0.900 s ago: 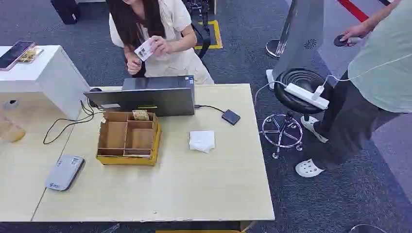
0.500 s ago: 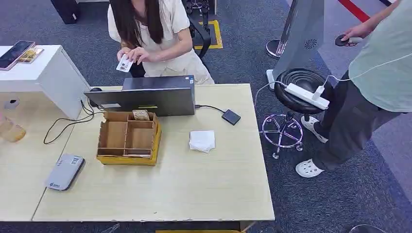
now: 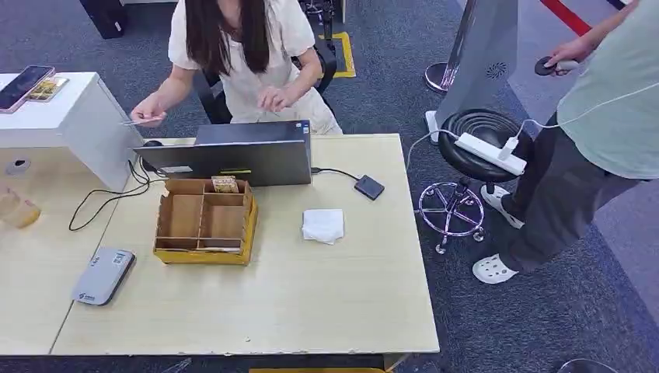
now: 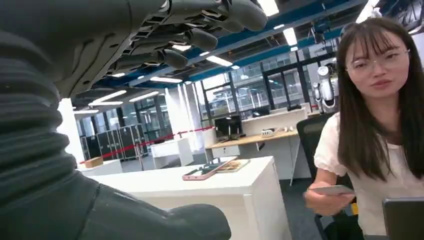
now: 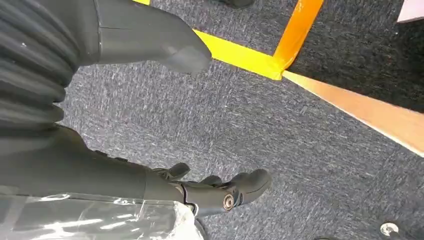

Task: Pass the card to the sensor for recognition and then transmit it.

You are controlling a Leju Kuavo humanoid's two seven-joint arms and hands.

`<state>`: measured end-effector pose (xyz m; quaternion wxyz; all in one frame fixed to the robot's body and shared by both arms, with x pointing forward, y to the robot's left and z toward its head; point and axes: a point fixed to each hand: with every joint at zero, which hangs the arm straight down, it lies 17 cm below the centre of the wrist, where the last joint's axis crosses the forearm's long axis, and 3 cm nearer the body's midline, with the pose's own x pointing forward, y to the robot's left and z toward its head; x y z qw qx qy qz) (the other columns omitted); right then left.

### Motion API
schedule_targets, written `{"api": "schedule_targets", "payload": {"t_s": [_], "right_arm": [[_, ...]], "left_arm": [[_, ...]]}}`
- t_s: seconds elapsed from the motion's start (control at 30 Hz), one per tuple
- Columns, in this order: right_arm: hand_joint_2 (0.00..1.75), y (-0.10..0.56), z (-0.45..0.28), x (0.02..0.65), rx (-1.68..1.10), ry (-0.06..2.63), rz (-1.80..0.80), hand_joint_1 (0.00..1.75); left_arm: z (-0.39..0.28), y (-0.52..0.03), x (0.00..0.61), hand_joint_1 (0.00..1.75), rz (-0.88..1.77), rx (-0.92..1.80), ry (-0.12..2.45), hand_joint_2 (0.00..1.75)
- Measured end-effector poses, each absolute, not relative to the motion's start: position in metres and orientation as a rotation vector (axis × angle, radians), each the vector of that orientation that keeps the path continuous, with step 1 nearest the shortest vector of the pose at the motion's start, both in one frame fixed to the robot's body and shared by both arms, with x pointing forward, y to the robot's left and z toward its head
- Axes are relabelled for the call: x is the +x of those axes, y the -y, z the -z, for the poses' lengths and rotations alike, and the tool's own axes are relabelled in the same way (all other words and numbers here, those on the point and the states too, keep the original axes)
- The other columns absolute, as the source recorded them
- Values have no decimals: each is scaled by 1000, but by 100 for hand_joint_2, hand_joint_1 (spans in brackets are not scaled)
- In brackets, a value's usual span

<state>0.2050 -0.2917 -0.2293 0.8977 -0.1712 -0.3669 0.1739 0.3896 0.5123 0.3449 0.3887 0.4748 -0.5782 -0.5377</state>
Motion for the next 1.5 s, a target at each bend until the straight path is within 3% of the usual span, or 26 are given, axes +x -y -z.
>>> {"api": "schedule_targets", "payload": {"t_s": [0.63,1.5], "right_arm": [[175,284,229,205,-343,762,-365,0],[175,279,230,204,-336,762,-370,0]], "left_arm": [[-352,-507,396,0,1403,1212,1465,175],[-308,-505,390,0,1424,1149,1405,175]]}}
